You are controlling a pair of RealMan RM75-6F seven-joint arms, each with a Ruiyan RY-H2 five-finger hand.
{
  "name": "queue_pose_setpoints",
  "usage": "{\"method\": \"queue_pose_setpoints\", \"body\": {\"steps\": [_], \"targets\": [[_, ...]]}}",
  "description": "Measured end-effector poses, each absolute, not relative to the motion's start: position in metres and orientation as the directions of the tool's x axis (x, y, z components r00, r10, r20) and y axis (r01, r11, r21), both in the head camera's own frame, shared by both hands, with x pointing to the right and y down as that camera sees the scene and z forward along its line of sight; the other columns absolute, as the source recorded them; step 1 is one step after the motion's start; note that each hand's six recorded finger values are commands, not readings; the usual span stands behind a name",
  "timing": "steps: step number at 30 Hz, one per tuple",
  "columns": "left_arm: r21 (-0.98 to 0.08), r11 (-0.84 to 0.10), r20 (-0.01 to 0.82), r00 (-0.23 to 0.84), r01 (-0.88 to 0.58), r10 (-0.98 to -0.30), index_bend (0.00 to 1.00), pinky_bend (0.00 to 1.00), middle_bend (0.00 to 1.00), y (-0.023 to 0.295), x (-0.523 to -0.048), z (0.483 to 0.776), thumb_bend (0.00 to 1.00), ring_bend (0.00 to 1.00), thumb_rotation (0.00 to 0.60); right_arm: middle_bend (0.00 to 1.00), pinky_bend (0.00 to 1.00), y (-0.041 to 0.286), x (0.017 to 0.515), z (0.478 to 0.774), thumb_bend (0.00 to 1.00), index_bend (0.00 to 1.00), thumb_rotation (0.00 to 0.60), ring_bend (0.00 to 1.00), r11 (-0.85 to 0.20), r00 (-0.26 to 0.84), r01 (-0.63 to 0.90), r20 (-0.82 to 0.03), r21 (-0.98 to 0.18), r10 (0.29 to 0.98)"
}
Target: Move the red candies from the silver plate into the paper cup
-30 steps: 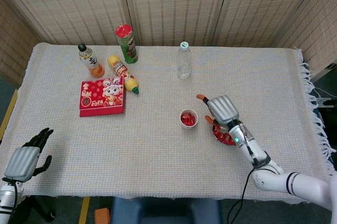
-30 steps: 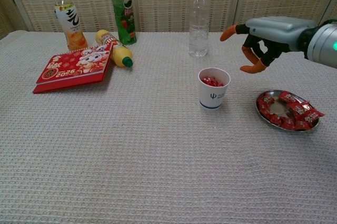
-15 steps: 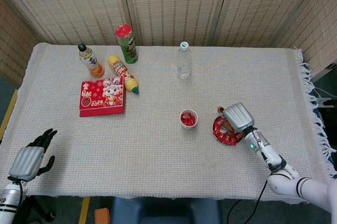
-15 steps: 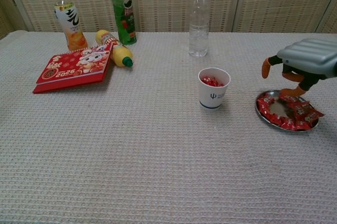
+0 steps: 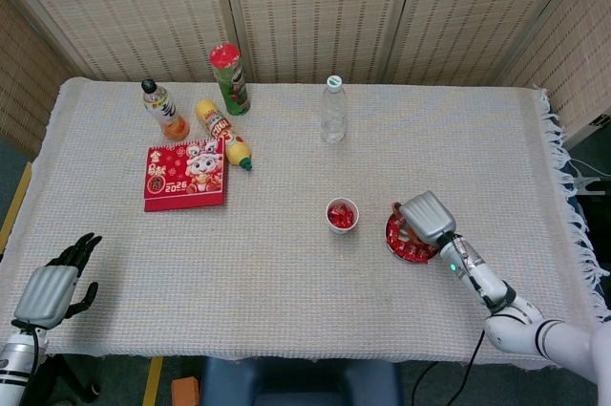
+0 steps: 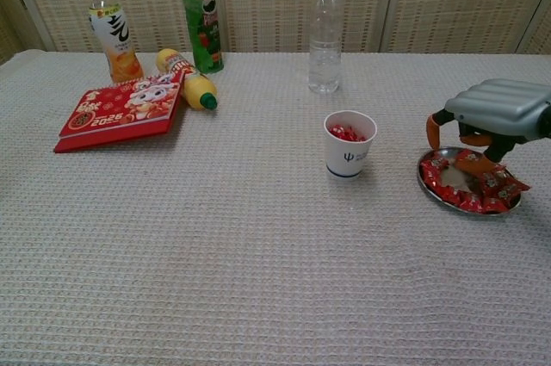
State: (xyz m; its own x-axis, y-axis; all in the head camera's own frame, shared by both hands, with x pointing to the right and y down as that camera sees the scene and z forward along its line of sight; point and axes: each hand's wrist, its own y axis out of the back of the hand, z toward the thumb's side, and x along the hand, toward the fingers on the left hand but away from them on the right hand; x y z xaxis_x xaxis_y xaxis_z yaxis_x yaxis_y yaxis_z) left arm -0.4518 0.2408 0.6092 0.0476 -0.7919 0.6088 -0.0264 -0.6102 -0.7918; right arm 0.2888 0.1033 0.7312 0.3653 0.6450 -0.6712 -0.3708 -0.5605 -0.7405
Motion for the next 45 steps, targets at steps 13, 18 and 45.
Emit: {"method": "queue_pose_setpoints", "body": {"steps": [13,18,45], "targets": [[-0.788,-0.616,0.615,0.037,-0.022,-0.788,0.0,0.37,0.0,0.241,-0.453,0.612,0.48,0.14,0.6,0.96,1.0,0.109,0.288,0.754,0.27,0.38,0.6,0.89,-0.578,0.346,-0.349,-0.675,-0.737,0.652],[-0.787,-0.617,0.616,0.034,-0.022,-0.787,0.0,0.37,0.0,0.24,-0.454,0.612,0.48,0.14,0.6,0.96,1.0,0.109,0.288,0.756,0.27,0.4,0.6,0.89,-0.582,0.35,-0.341,-0.674,-0.738,0.65],[-0.787,-0.616,0.615,0.041,-0.026,-0.788,0.0,0.37,0.0,0.24,-0.454,0.611,0.48,0.14,0.6,0.96,1.0,0.115,0.295,0.757,0.27,0.62,0.6,0.89,-0.593,0.337,-0.316,-0.671,-0.741,0.66]]}}
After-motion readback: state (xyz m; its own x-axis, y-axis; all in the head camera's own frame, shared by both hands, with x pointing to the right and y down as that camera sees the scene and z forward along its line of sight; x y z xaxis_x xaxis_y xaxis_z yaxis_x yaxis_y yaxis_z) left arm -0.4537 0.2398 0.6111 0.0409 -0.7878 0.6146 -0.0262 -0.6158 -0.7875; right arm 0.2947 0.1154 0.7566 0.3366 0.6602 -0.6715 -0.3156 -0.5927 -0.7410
